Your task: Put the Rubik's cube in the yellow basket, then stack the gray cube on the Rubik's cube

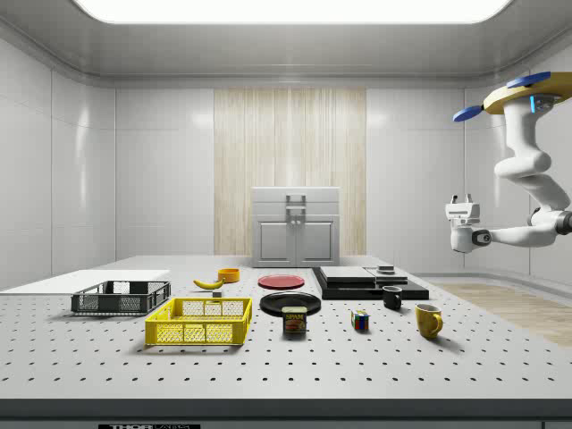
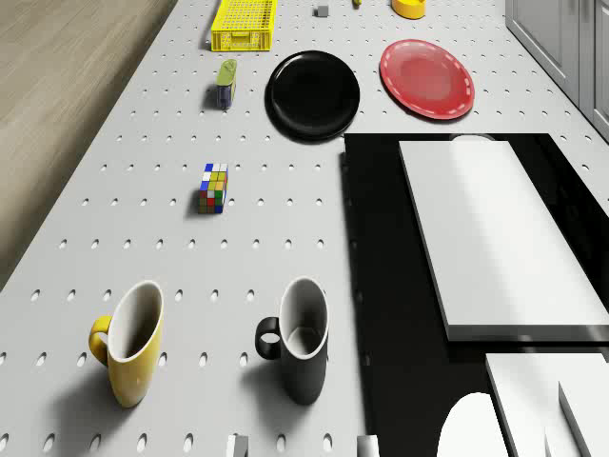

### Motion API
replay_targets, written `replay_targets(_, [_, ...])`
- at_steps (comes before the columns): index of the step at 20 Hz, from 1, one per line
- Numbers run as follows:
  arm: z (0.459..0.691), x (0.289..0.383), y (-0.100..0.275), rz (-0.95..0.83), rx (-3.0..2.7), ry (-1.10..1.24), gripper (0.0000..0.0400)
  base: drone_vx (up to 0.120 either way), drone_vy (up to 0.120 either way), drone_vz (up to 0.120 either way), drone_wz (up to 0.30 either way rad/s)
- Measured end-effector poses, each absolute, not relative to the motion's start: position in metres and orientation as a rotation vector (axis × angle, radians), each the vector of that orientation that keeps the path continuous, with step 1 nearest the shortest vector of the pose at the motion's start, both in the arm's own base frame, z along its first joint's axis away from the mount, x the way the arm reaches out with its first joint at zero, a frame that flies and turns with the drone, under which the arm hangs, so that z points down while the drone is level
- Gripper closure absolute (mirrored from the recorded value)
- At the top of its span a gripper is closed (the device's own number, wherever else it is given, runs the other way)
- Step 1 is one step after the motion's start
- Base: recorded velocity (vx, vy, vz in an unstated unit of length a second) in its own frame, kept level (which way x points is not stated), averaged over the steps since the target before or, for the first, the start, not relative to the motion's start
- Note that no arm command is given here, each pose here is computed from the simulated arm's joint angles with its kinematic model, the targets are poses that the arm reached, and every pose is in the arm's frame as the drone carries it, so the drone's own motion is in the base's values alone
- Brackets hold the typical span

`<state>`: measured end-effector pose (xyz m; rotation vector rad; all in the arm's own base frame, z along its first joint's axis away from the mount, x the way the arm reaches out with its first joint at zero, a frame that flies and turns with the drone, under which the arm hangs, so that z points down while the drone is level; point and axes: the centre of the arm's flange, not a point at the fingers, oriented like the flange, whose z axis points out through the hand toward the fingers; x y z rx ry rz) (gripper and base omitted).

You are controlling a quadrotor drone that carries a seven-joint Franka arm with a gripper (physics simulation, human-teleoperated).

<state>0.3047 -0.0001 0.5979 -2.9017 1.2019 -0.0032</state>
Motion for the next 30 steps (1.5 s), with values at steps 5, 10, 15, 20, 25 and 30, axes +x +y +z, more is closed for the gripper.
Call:
replay_targets(5, [0.634, 0.3009, 0.0, -0.009, -2.9, 1.201, 0.0, 0.112, 0.04, 0.0, 0.0])
replay_targets(10, [0.664, 0.3025, 0.0, -0.015, -2.899, 1.201, 0.0, 0.12, 0.048, 0.0, 0.0])
replay_targets(15, [0.681, 0.3039, 0.0, -0.02, -2.897, 1.2, 0.0, 0.12, 0.0, 0.0, 0.0])
replay_targets(20, [0.688, 0.3042, 0.0, -0.026, -2.896, 1.2, 0.0, 0.12, 0.0, 0.0, 0.0])
replay_targets(25, [0.69, 0.3041, 0.0, -0.032, -2.895, 1.199, 0.0, 0.12, 0.0, 0.0, 0.0])
replay_targets(30, [0.691, 0.3038, 0.0, -0.037, -2.894, 1.199, 0.0, 0.12, 0.064, 0.0, 0.0])
